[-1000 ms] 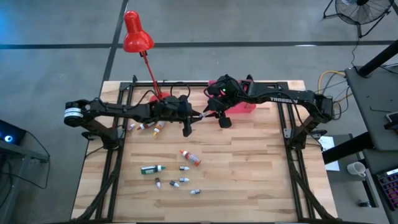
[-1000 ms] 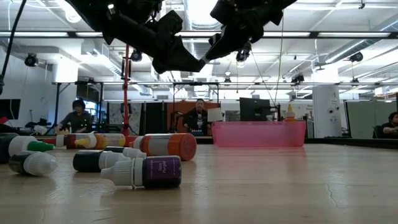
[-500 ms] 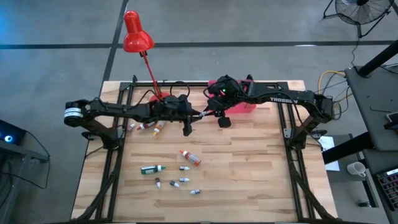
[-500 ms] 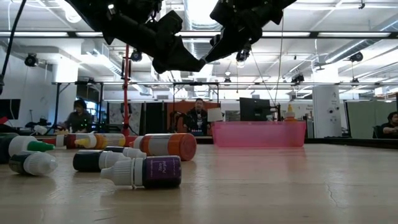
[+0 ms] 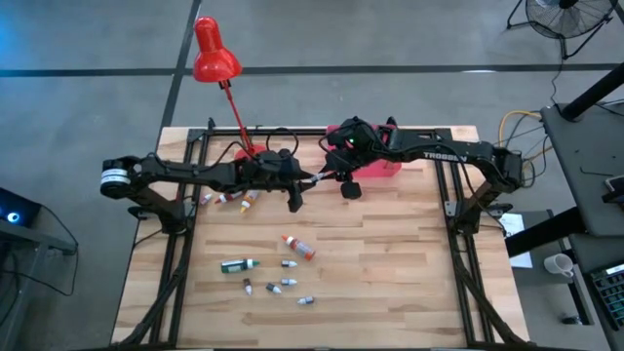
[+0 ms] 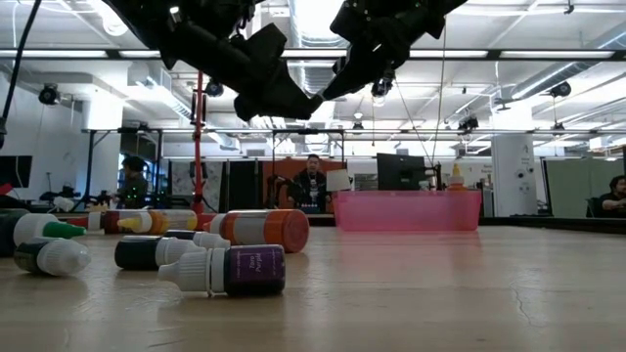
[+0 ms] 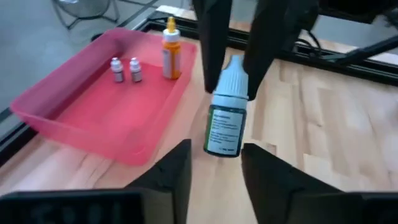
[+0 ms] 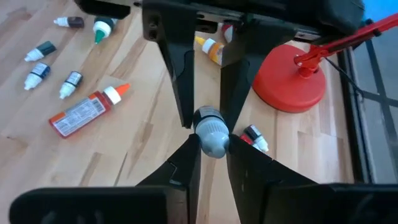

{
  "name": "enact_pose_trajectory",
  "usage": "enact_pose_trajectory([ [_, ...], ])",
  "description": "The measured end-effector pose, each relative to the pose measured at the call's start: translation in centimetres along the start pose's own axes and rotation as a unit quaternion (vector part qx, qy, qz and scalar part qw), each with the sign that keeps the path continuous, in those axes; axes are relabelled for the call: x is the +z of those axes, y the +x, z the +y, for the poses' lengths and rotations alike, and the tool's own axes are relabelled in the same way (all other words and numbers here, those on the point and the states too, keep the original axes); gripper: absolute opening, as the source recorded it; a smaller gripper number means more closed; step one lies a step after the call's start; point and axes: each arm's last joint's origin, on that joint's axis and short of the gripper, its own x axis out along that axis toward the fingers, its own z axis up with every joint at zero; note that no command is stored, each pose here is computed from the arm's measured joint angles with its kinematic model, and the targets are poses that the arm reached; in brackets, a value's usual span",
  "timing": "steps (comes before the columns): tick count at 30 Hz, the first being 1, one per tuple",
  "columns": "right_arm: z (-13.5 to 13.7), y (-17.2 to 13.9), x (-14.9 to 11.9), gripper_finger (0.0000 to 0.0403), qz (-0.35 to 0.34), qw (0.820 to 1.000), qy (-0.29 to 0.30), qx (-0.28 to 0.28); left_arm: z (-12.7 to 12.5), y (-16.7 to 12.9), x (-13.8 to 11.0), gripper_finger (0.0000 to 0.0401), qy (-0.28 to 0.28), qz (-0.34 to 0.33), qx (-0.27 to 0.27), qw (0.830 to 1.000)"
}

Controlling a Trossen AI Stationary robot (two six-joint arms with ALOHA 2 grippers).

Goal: Pick & Place food coloring
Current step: Put the small green food coloring bottle into the red bin

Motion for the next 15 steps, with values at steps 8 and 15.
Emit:
enact_pose_trajectory([
  [8,-1.0,-0.3,-0.8,0.0063,0.055,0.995,0.013,-0.087,-0.5,-0.5,-1.0,0.0185,-0.033,0.050,0.052,0.997],
  [15,-3.4,-1.7,-2.8,0.0063,0.135,0.958,0.148,-0.204,-2.7,-2.7,-1.6,0.0194,-0.115,0.093,0.060,0.987],
])
